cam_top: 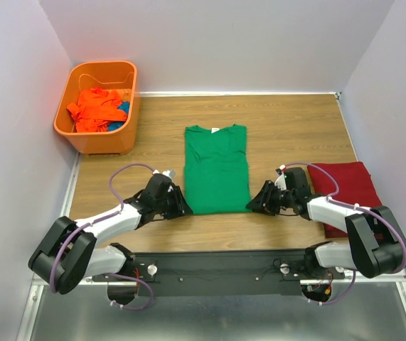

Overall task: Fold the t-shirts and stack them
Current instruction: Fold the tshirt

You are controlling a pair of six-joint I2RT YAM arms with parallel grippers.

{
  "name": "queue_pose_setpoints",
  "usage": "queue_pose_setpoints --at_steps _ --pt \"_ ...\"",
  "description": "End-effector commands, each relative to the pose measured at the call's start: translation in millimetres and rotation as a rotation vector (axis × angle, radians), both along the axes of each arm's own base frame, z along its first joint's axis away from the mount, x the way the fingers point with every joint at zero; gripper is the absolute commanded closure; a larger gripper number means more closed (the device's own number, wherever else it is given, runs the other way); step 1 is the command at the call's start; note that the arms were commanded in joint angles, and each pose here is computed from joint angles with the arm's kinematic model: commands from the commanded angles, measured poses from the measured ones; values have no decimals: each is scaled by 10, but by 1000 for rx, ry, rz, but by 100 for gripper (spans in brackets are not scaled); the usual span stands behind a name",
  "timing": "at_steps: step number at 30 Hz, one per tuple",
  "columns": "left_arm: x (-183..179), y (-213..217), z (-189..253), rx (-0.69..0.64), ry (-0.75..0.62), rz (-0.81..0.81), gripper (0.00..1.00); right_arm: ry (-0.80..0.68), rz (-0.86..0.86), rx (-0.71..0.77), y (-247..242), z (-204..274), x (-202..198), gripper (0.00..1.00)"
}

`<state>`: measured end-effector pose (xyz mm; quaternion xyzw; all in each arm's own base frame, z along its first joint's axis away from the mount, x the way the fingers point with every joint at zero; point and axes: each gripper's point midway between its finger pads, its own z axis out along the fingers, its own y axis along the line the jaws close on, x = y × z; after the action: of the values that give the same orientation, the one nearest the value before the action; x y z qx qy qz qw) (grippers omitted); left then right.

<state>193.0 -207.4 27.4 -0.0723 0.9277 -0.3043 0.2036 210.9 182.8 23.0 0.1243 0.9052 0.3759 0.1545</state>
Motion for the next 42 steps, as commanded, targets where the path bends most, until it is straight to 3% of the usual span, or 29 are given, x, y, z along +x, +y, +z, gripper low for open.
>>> queue_pose_setpoints --at_steps 1,4,9,13,17,26,29,35,42 --pt "-71 21 -137 7 29 7 58 54 -11 -52 -76 -193 -138 55" --pt "-46 -25 -117 -11 19 4 65 57 -13 -44 -66 -196 -148 55" --pt "-35 -83 -68 -27 3 -8 92 48 -5 -25 -28 -155 -138 75" --pt "-111 -125 -69 -37 16 -20 99 40 1 -14 -24 -129 -180 90" --pt "-264 -162 -57 -58 25 -52 100 30 12 4 -27 -69 -278 99" --pt "-501 -154 165 -90 -14 -111 100 42 24 0 -139 145 -647 99" --pt "-511 -153 304 -111 -47 -116 100 -32 23 16 -144 363 -631 99" --pt "-406 -182 665 -130 -129 -116 100 -155 9 16 -136 815 -428 99" --pt "-13 -287 1200 -127 -262 -97 100 -233 -24 -42 -133 1170 -19 99"
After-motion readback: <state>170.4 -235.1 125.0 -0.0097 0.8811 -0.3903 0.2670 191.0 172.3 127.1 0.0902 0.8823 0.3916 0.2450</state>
